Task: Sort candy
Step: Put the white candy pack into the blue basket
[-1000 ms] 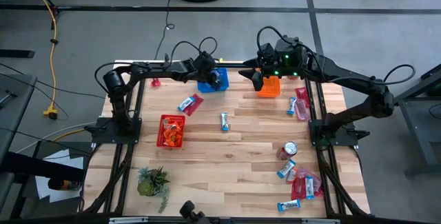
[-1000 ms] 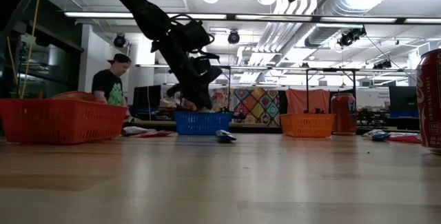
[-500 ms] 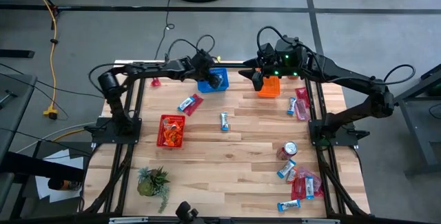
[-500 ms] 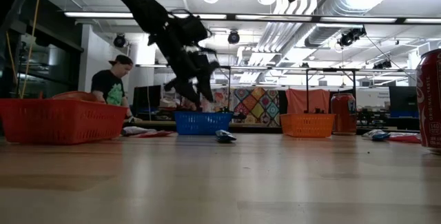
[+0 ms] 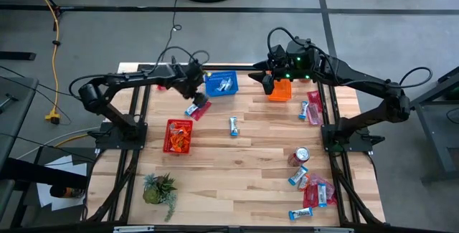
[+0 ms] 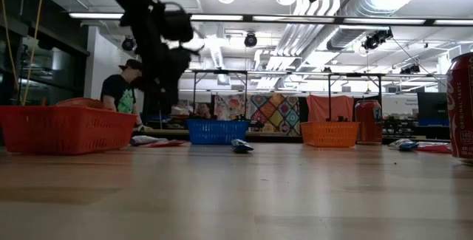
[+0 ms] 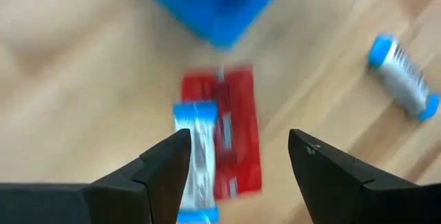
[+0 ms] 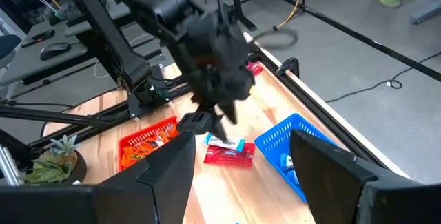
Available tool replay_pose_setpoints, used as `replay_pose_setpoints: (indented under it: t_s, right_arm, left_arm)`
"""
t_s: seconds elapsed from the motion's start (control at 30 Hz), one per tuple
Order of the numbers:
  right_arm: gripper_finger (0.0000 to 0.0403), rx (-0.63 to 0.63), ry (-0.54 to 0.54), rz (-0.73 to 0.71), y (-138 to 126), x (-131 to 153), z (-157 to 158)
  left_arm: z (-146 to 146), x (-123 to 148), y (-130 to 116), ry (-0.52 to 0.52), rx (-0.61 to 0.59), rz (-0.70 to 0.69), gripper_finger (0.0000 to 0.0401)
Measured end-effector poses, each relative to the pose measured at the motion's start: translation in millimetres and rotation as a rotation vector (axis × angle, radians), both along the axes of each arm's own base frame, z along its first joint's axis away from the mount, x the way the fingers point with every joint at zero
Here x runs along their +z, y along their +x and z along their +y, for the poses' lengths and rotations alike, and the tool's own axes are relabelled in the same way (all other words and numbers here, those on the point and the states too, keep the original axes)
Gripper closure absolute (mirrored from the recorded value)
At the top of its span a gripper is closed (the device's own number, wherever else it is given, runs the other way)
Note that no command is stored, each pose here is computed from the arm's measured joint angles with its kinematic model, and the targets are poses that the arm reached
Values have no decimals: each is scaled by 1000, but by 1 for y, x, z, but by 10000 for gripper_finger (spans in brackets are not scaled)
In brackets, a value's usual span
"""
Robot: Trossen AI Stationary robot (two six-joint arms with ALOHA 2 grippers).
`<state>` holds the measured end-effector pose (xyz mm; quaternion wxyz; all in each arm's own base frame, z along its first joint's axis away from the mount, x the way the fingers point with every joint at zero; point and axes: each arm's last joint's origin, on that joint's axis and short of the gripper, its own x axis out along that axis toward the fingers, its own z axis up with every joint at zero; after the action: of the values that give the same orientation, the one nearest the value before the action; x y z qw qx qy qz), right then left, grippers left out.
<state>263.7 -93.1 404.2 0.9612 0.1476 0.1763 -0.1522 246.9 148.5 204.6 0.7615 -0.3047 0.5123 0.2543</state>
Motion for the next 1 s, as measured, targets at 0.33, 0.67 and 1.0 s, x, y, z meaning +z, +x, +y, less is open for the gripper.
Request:
replay_pose_setpoints:
  t_s: [0.33, 0.67, 1.0]
  right_arm:
    - [171, 4, -10, 2, 0, 0, 0]
    - [171, 2, -6, 1, 0, 0, 0]
    - [171, 0, 0, 0, 0, 0, 0]
  left_arm:
    - [-15, -47, -26, -28, 86, 157, 174]
    - [-20, -58, -31, -68, 72, 151, 174]
    - [-26, -67, -36, -7, 35, 228, 277]
